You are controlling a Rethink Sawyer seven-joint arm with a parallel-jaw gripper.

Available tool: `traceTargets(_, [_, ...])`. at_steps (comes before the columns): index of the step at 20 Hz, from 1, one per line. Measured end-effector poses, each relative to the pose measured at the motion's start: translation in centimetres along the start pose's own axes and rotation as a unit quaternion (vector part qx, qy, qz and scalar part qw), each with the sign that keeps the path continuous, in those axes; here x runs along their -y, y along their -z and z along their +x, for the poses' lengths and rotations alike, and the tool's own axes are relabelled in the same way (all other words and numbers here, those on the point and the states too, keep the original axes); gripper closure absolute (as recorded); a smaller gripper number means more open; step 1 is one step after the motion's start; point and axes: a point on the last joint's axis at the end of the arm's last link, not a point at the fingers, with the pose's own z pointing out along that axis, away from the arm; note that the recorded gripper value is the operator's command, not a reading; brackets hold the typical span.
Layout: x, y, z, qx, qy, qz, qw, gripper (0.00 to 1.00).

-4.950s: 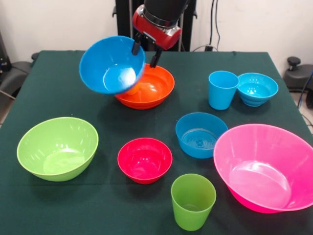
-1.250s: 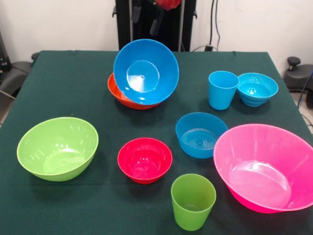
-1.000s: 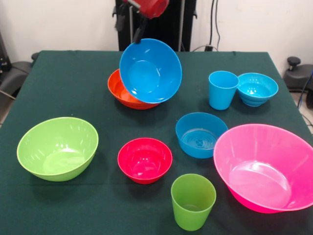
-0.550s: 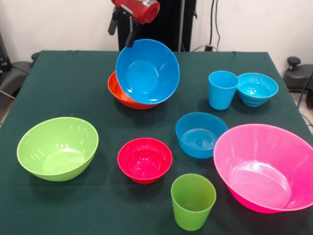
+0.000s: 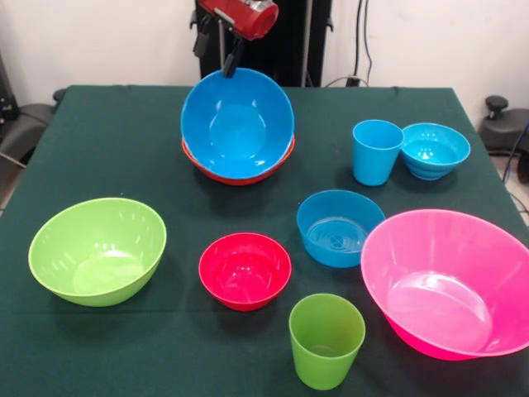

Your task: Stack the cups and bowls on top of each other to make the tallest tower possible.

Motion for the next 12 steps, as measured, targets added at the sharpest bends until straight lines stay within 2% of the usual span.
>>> traceTargets(12, [-1.2,-1.1,2.1,-0.012,0.024,0.010,0.9996,0.00])
